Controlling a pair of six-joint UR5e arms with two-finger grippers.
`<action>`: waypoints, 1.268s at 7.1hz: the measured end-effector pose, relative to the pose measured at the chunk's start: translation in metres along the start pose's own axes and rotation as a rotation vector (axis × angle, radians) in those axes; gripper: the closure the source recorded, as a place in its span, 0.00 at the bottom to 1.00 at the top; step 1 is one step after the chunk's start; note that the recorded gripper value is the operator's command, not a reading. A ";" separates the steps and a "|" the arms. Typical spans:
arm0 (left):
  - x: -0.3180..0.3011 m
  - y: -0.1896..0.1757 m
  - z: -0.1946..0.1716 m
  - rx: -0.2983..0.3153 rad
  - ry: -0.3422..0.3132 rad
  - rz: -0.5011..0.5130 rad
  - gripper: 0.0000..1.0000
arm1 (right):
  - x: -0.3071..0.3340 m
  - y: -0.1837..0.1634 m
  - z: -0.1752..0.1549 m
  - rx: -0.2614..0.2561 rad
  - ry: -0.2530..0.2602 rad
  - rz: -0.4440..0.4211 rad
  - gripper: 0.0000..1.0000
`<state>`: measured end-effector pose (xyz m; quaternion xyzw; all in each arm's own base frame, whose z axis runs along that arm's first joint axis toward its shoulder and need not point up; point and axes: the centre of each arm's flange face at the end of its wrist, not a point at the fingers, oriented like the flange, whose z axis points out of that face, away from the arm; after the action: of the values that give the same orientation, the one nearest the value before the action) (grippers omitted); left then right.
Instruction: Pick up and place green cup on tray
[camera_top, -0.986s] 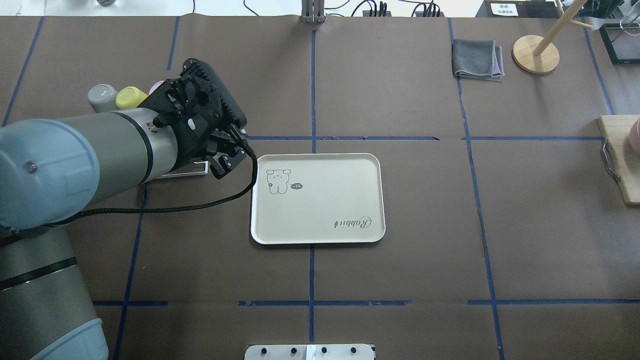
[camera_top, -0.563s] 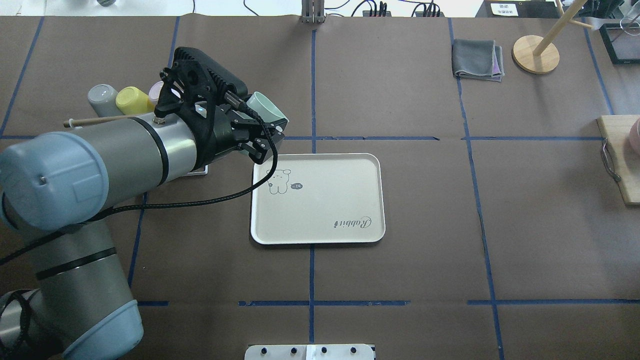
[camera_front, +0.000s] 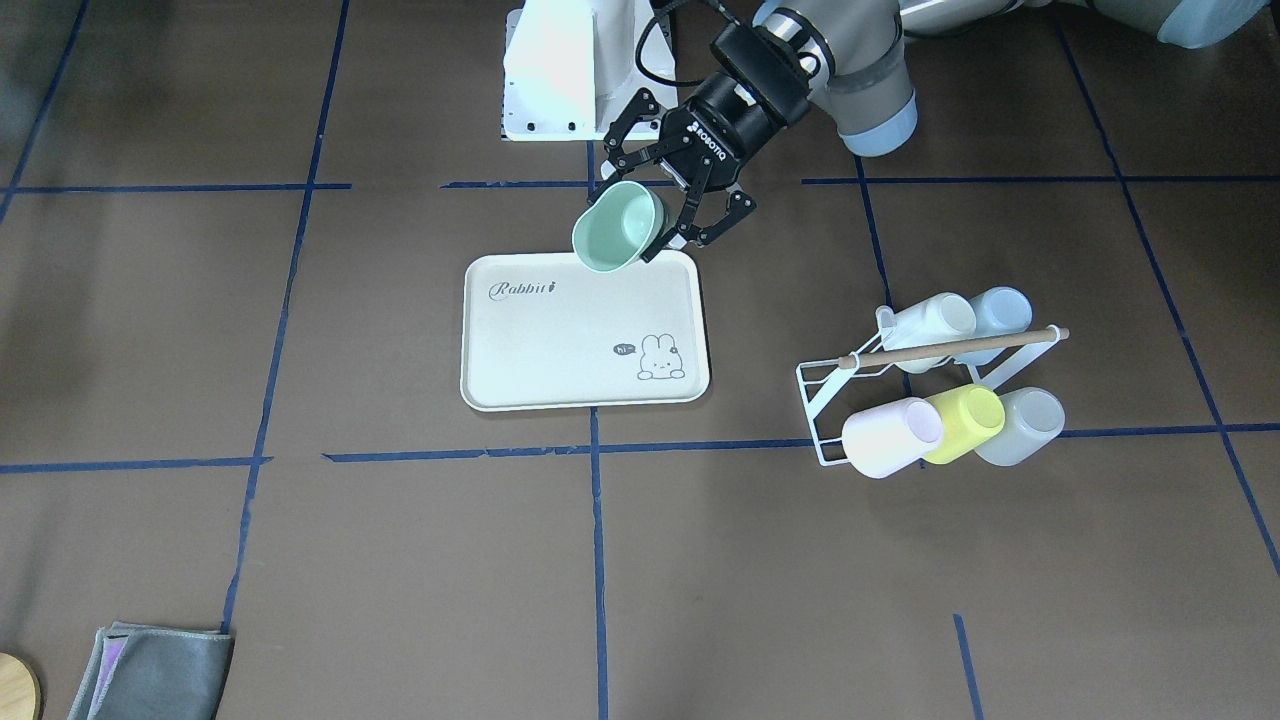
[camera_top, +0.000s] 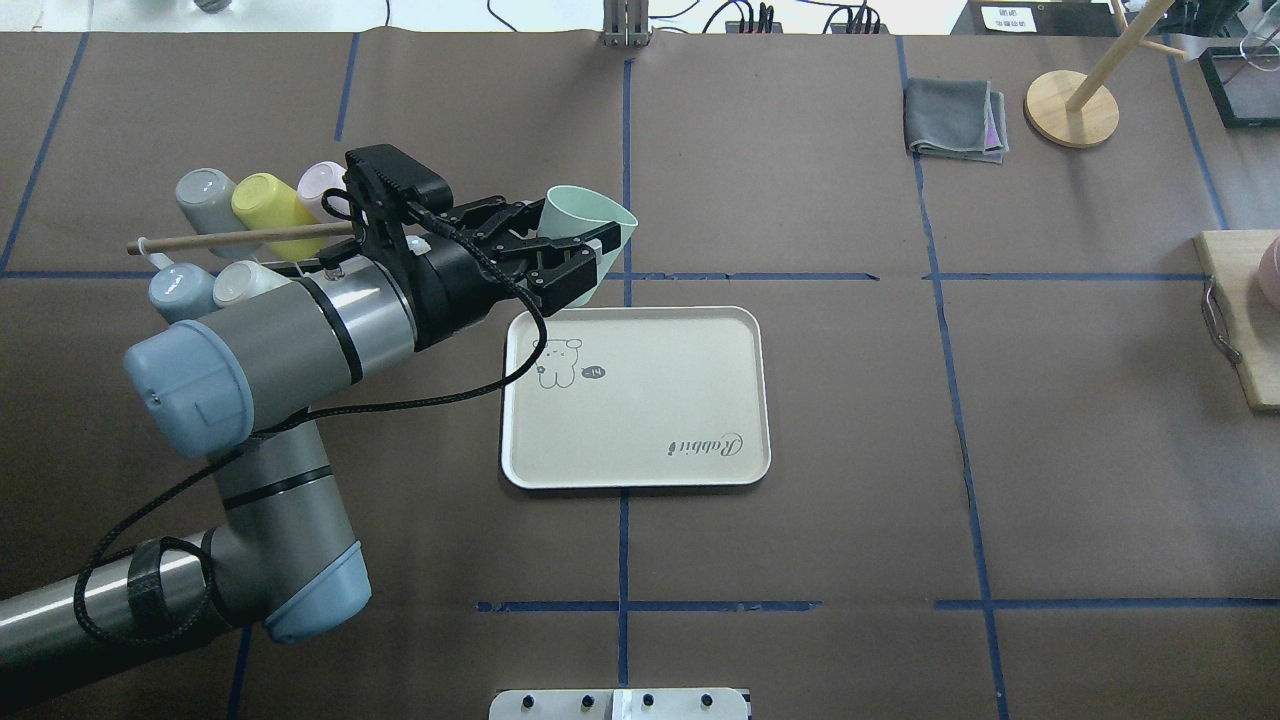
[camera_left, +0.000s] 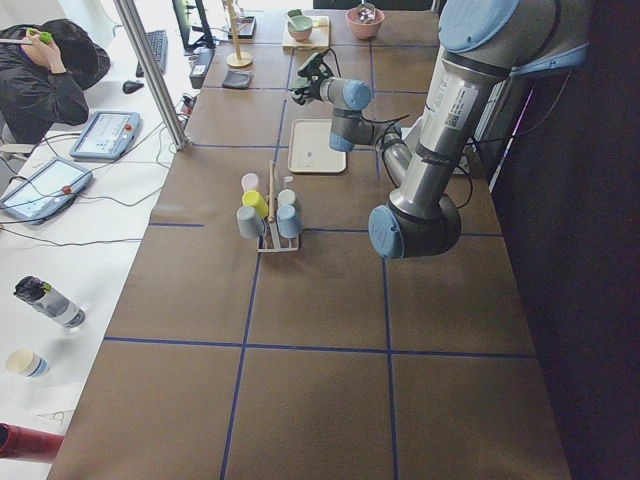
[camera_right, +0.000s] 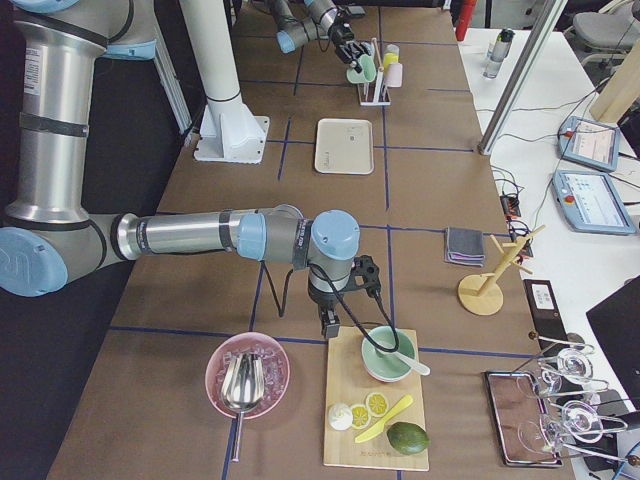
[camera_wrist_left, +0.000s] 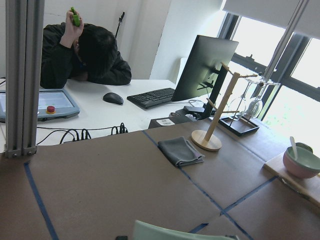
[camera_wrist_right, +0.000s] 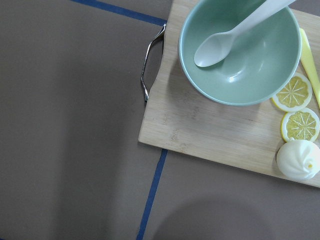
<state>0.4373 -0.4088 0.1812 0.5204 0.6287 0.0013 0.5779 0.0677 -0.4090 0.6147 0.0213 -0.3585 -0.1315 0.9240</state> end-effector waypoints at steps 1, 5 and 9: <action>-0.016 0.022 0.007 0.024 0.032 -0.010 0.31 | 0.000 0.000 0.000 0.000 0.000 0.000 0.00; -0.044 0.094 0.032 -0.035 0.035 0.105 0.35 | 0.000 0.000 0.000 0.000 0.000 0.000 0.00; -0.024 0.143 0.063 -0.109 0.044 0.190 0.34 | 0.001 0.000 0.001 -0.002 -0.001 0.002 0.00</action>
<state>0.5717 -0.3969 0.2644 0.5453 0.5882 0.1017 0.5885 0.0677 -0.4089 0.6159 0.0201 -0.3587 -0.1311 0.9240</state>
